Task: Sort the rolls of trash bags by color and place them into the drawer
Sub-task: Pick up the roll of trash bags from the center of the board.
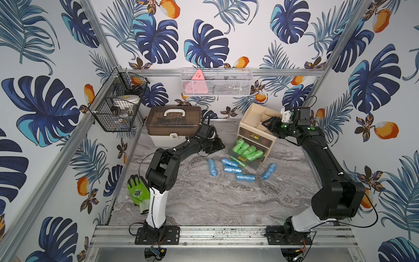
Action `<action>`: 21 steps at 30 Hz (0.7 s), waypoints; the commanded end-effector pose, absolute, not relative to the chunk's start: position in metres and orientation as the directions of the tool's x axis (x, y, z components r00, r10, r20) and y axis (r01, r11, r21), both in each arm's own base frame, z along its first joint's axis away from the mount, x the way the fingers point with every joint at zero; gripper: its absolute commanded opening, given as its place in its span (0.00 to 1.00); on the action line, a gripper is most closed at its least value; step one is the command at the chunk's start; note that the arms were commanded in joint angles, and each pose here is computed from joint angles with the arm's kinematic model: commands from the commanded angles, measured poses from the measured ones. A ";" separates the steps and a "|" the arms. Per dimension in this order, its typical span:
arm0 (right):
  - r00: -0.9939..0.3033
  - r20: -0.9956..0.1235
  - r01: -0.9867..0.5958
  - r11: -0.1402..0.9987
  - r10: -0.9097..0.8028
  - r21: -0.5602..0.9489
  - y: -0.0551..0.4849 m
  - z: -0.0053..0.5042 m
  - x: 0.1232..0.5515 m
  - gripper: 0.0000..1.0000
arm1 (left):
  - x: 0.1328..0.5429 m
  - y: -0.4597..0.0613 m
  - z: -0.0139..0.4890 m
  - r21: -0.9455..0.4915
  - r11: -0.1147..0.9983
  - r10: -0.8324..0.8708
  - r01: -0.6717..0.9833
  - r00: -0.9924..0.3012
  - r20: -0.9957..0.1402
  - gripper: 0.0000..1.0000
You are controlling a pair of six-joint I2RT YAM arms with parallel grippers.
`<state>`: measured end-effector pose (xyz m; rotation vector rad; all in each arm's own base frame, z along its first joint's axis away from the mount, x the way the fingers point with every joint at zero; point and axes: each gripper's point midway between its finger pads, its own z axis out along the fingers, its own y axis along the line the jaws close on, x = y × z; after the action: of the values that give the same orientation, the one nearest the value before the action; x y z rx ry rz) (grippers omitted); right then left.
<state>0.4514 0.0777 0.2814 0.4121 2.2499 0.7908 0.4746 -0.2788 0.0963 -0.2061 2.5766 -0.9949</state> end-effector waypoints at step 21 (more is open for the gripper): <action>-0.701 -0.509 0.089 0.770 0.499 0.632 0.073 0.276 0.452 0.61 | 0.460 -0.331 0.059 -0.829 0.560 -0.214 -0.015 -0.969 -0.127 0.51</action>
<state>0.4517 0.0779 0.2809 0.4133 2.2536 0.7918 0.4627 -0.3185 0.0502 -0.2742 2.6077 -1.3022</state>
